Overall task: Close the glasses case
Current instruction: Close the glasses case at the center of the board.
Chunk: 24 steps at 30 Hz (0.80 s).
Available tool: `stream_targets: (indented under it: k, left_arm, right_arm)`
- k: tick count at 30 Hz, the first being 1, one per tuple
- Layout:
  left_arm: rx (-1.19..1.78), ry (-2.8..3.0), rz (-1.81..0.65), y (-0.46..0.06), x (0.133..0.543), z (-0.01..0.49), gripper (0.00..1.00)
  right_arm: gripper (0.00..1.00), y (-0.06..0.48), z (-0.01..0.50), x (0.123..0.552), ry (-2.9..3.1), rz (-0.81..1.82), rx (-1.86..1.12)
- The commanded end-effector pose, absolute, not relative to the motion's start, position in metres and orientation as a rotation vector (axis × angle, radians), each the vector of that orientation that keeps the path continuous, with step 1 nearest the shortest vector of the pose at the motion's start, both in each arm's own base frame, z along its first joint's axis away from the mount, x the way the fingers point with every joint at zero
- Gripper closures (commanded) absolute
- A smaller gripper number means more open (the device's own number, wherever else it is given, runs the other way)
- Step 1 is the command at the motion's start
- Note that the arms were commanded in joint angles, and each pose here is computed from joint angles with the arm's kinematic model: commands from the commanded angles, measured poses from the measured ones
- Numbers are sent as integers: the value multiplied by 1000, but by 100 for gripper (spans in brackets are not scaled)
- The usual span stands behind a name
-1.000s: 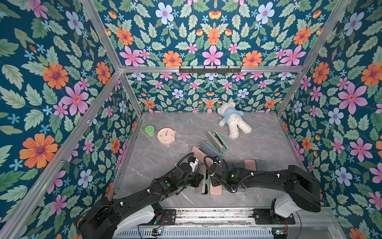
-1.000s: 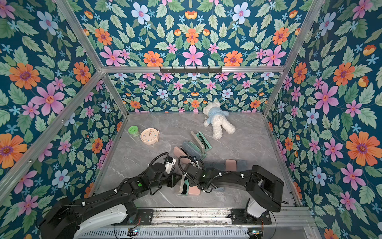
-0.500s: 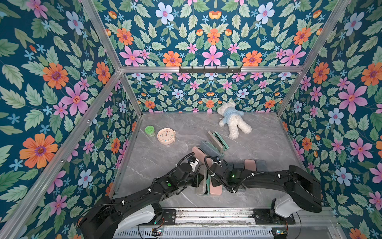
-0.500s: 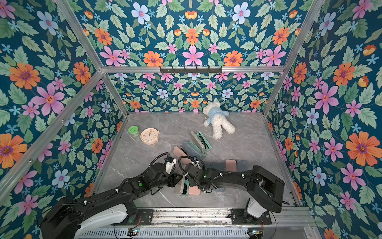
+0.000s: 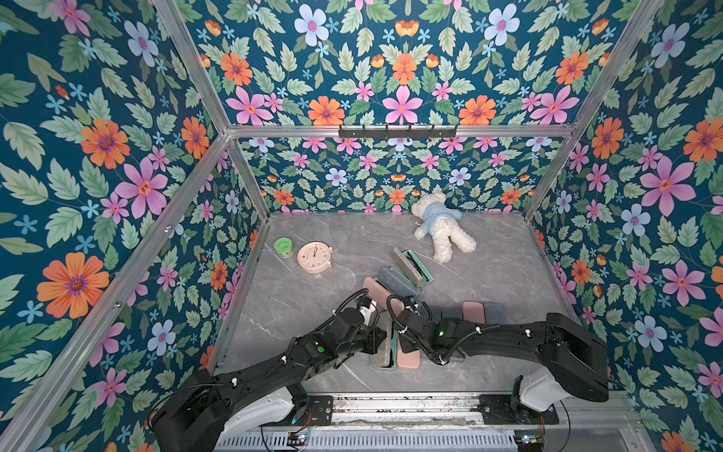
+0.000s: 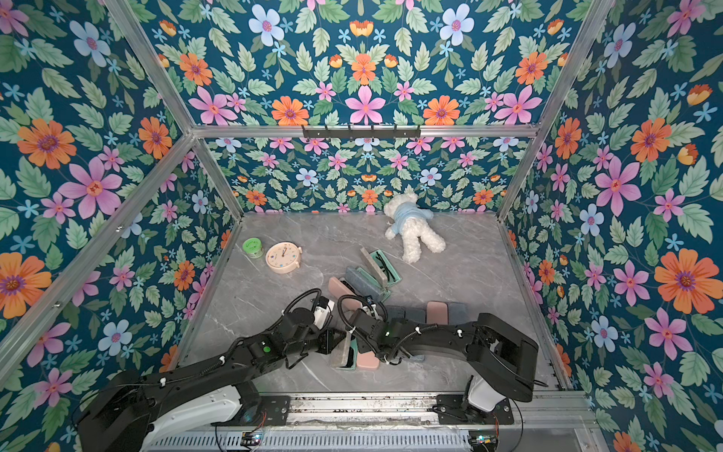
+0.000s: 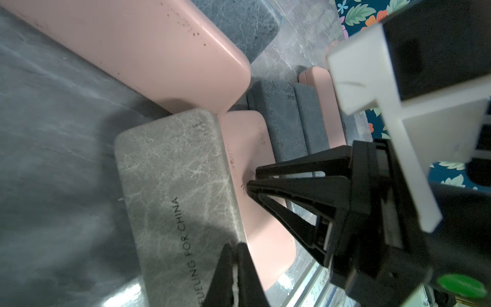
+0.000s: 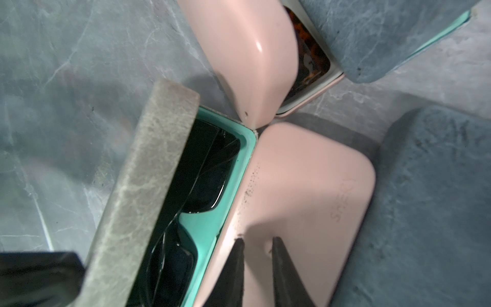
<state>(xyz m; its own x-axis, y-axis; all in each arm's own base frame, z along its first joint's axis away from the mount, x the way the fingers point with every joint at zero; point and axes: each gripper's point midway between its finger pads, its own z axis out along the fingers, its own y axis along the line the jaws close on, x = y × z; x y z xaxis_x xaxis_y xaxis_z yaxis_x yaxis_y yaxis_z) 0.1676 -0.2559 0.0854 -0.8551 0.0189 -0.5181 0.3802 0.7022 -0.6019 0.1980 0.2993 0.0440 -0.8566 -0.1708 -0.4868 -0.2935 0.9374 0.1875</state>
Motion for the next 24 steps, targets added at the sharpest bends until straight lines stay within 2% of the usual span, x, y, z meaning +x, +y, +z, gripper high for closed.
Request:
stream_targets:
  k: [1,20,24]
  left_arm:
    - [306,2463,-985,-252,165,77,90]
    - [344,2500,-984,-267,157,59,92]
    - [328,2441,-981,-268,164,79,91]
  right_arm:
    - [78,283,28,182,2712,284,-354]
    - [77,285,31,182,2704,323,-348]
    - [77,285,40,185,2689,382,-336]
